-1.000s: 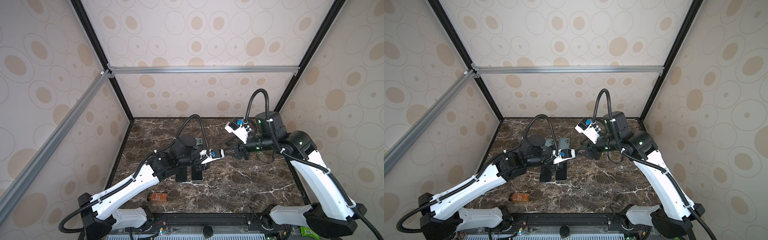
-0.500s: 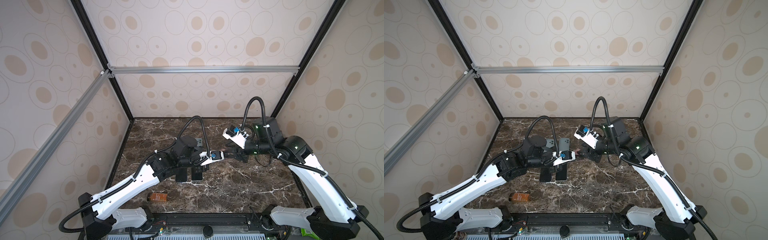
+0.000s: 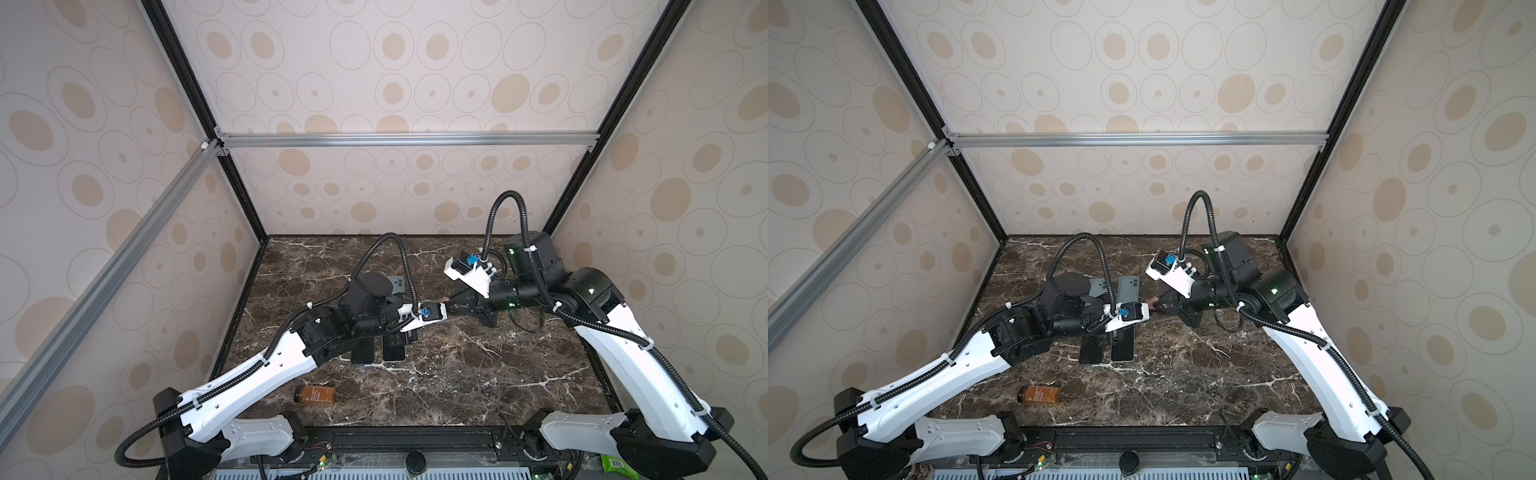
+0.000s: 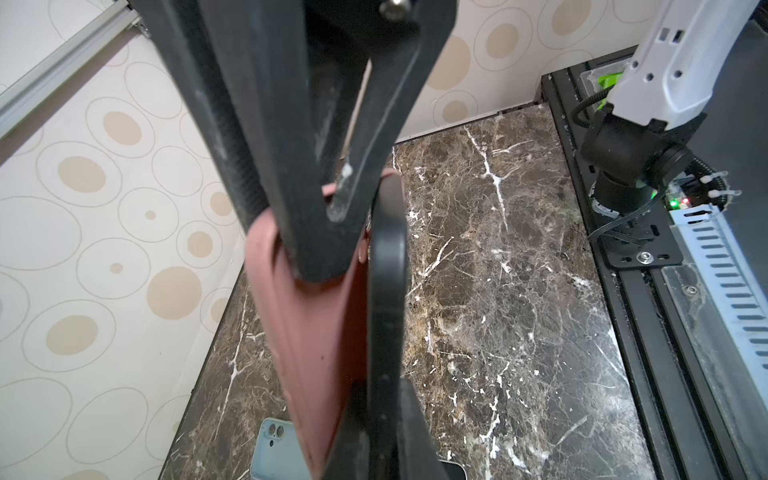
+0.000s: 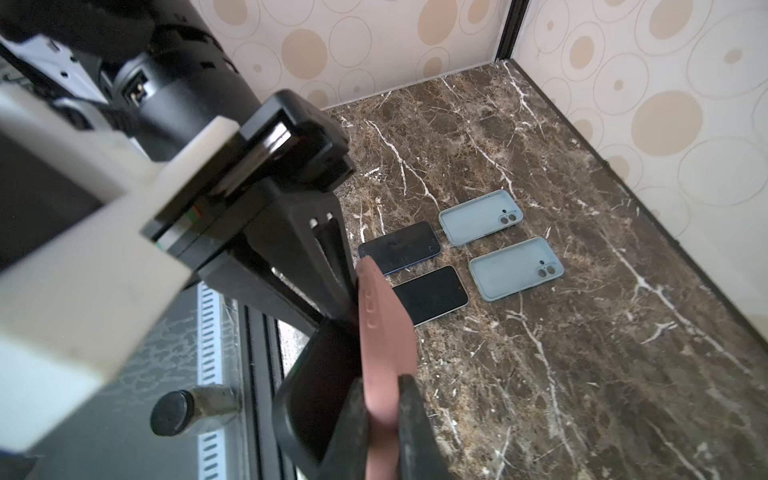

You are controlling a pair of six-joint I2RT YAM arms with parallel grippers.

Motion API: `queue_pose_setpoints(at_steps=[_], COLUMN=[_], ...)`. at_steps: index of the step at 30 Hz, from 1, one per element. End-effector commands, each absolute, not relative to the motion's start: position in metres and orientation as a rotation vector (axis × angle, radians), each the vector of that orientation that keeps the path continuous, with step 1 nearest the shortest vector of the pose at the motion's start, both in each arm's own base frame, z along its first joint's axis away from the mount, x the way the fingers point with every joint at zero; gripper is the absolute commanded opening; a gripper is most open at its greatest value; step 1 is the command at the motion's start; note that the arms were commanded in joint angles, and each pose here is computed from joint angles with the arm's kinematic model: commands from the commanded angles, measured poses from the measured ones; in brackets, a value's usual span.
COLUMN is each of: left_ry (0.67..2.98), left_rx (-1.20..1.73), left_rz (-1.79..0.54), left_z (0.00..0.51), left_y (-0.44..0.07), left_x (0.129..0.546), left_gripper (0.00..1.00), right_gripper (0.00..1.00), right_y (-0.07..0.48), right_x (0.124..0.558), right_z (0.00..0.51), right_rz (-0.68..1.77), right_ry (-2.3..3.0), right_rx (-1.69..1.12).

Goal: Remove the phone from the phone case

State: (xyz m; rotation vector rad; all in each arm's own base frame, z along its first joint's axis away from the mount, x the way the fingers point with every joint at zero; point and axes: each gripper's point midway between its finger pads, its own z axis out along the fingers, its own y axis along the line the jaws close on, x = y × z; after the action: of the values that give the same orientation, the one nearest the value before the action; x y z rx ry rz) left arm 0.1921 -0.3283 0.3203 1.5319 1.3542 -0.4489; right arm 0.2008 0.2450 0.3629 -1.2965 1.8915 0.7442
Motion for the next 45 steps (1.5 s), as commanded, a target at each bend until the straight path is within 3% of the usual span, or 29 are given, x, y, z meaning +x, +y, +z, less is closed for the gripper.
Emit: queue_pose_setpoints(at_steps=[1, 7, 12, 23, 26, 31, 36, 45], left_ry=[1.158, 1.09, 1.118, 1.722, 1.871, 2.142, 2.219, 2.289], left_rx=[1.395, 1.388, 1.291, 0.803, 0.672, 0.488, 0.299, 0.293], left_rz=[-0.48, -0.656, -0.724, -0.836, -0.866, -0.672, -0.745, -0.9], left_z=[0.383, 0.384, 0.382, 0.316, 0.294, 0.249, 0.229, 0.206], left_y=[-0.332, -0.335, -0.328, -0.333, -0.334, -0.313, -0.312, -0.341], left_x=[0.187, 0.161, 0.16, 0.227, 0.237, 0.257, 0.267, 0.295], left_gripper=[0.0, 0.0, 0.0, 0.0, 0.0, 0.0, 0.0, 0.0], right_gripper=[0.04, 0.0, 0.0, 0.0, 0.0, 0.0, 0.0, 0.0], right_y=[0.247, 0.234, 0.214, 0.12, 0.11, 0.104, 0.1, 0.095], right_x=[0.201, 0.257, 0.281, 0.29, 0.286, 0.281, 0.282, 0.278], right_z=[0.355, 0.358, 0.353, 0.266, 0.249, 0.238, 0.23, 0.231], right_rz=[0.848, 0.973, 0.87, 0.371, 0.326, 0.333, 0.335, 0.339], right_ry=[2.023, 2.154, 2.153, 2.272, 2.307, 2.304, 2.229, 2.129], right_rx=[-1.198, -0.807, -0.605, -0.058, -0.007, 0.072, 0.085, 0.002])
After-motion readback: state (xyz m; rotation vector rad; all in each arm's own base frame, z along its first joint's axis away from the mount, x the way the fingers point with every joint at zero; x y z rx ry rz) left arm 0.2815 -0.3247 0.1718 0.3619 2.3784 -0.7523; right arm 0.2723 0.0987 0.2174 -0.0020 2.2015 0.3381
